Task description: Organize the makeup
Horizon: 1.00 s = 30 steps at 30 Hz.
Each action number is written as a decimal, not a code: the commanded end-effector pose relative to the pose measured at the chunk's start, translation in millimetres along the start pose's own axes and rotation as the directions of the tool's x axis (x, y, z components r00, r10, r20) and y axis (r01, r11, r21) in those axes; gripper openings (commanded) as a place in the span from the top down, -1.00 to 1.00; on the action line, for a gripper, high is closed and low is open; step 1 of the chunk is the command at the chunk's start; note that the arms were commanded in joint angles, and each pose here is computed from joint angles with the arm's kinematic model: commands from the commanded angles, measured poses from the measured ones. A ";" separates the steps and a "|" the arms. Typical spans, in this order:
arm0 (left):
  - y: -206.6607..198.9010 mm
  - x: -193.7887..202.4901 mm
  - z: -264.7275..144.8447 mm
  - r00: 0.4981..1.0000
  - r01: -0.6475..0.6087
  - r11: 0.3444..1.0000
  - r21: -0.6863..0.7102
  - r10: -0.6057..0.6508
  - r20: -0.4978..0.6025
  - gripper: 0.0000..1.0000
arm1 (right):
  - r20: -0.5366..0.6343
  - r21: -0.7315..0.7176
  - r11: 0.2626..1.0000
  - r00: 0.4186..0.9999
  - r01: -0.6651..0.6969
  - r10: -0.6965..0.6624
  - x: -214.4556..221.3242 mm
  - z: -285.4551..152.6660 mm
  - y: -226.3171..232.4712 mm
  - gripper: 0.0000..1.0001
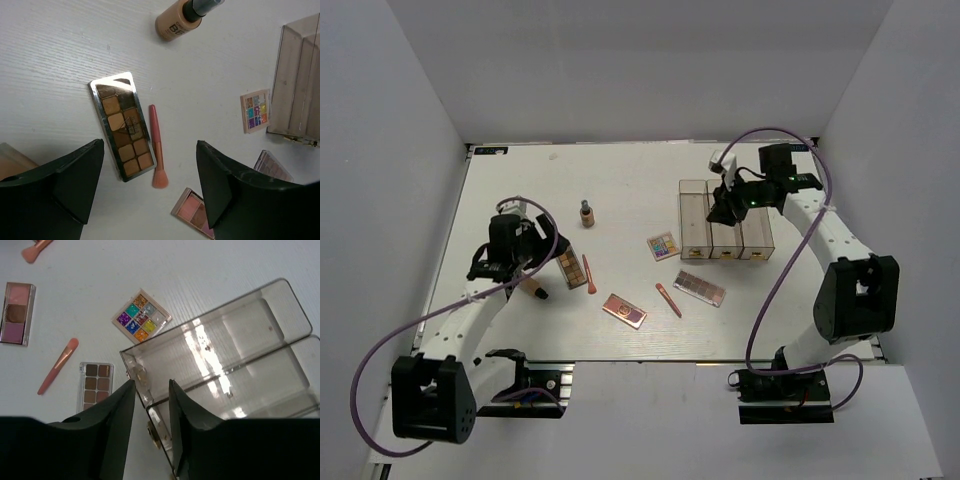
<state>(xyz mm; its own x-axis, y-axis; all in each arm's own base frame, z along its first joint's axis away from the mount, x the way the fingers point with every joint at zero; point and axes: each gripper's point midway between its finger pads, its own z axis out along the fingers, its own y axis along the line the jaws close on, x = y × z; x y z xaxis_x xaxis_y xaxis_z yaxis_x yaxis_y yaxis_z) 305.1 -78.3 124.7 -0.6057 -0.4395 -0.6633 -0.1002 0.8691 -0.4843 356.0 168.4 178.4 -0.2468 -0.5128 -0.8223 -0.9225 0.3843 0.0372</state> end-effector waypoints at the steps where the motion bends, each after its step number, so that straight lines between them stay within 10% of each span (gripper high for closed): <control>1: -17.8 -27.3 2.8 0.998 -0.049 0.998 0.034 0.048 0.033 -0.69 | 0.065 -0.022 1.000 0.998 0.005 -0.004 -30.7 13.6 0.7 0.26; 13: 3.9 -32.6 -16.3 0.999 -0.035 0.991 -0.127 0.038 0.023 -0.69 | 0.086 -0.006 0.998 0.995 0.060 -0.059 -78.4 111.8 21.3 -0.76; 30: 10.9 -20.7 -50.3 0.999 0.029 0.986 -0.162 -0.021 0.048 -0.70 | 0.236 -0.166 0.910 0.911 0.380 -0.337 -100.2 244.2 38.4 -0.78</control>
<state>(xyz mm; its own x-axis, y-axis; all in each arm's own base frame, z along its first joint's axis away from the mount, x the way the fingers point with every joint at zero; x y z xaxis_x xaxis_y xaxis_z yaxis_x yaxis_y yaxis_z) 280.7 -52.0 153.7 -0.5910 -0.4548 -0.6662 -0.2291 0.8865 -0.4019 409.3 398.7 94.6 0.0106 -0.5152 -0.8570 -0.9895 0.1183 -0.0834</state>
